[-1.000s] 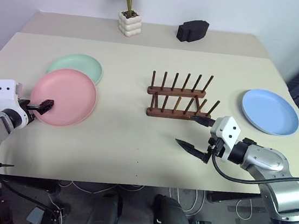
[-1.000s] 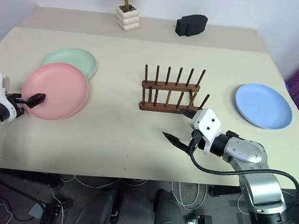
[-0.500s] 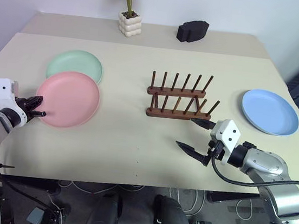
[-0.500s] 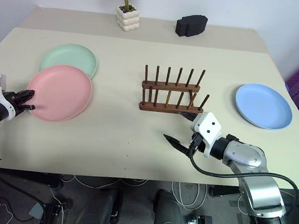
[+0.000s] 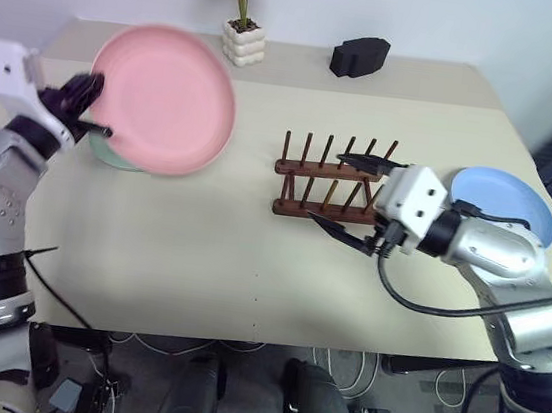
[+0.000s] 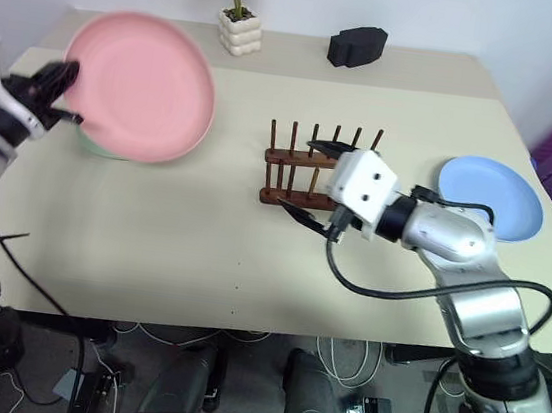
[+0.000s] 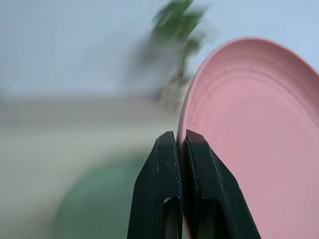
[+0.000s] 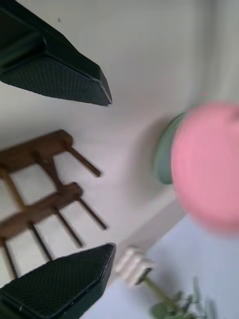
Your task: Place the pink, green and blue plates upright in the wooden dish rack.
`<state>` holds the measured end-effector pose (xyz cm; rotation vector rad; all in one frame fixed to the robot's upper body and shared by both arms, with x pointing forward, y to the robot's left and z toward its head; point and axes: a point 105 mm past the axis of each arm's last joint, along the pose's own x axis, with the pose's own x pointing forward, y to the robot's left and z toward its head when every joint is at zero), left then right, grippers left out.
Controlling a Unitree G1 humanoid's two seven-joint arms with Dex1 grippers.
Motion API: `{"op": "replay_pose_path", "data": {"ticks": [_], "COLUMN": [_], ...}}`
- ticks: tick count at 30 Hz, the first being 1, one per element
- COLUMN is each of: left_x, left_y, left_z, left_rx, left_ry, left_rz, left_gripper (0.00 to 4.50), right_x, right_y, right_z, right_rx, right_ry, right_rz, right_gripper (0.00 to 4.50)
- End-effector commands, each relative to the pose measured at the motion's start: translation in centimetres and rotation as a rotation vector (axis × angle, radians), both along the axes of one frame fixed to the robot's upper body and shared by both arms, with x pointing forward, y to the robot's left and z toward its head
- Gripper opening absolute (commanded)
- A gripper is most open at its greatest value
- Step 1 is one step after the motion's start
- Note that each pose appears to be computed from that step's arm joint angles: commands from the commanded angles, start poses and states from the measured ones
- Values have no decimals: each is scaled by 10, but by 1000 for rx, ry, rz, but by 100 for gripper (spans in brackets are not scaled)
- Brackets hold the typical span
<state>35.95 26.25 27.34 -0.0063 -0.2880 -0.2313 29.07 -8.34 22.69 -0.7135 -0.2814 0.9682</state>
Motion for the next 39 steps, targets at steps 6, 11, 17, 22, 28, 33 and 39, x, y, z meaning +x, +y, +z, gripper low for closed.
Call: {"op": "replay_pose_path", "data": {"ticks": [6, 11, 17, 22, 28, 33, 39], "left_x": [-2, -10, -17, -17, -16, -15, -13], "left_y": [-93, -115, -130, -129, -133, -134, -122], "left_z": [68, 75, 76, 71, 67, 62, 68], "left_rx": [-6, -15, -5, -14, -39, -75, -184], "left_ry": [-219, -234, -226, -206, -184, -160, -194], "left_rz": [-151, -216, -273, -276, -299, -326, -301], "left_gripper": [5, 5, 5, 0, 0, 0, 296], "right_x": [29, 35, 50, 50, 51, 50, 48], "right_y": [46, 54, 49, 50, 50, 48, 48], "right_z": [15, 17, 13, 11, 11, 10, 11], "right_rx": [-150, -168, -237, -245, -267, -291, -286], "right_ry": [-356, -437, -516, -529, -585, -637, -682], "right_rz": [-48, -63, -121, -117, -122, -131, -147], "right_gripper": [450, 450, 450, 265, 5, 5, 0]}}
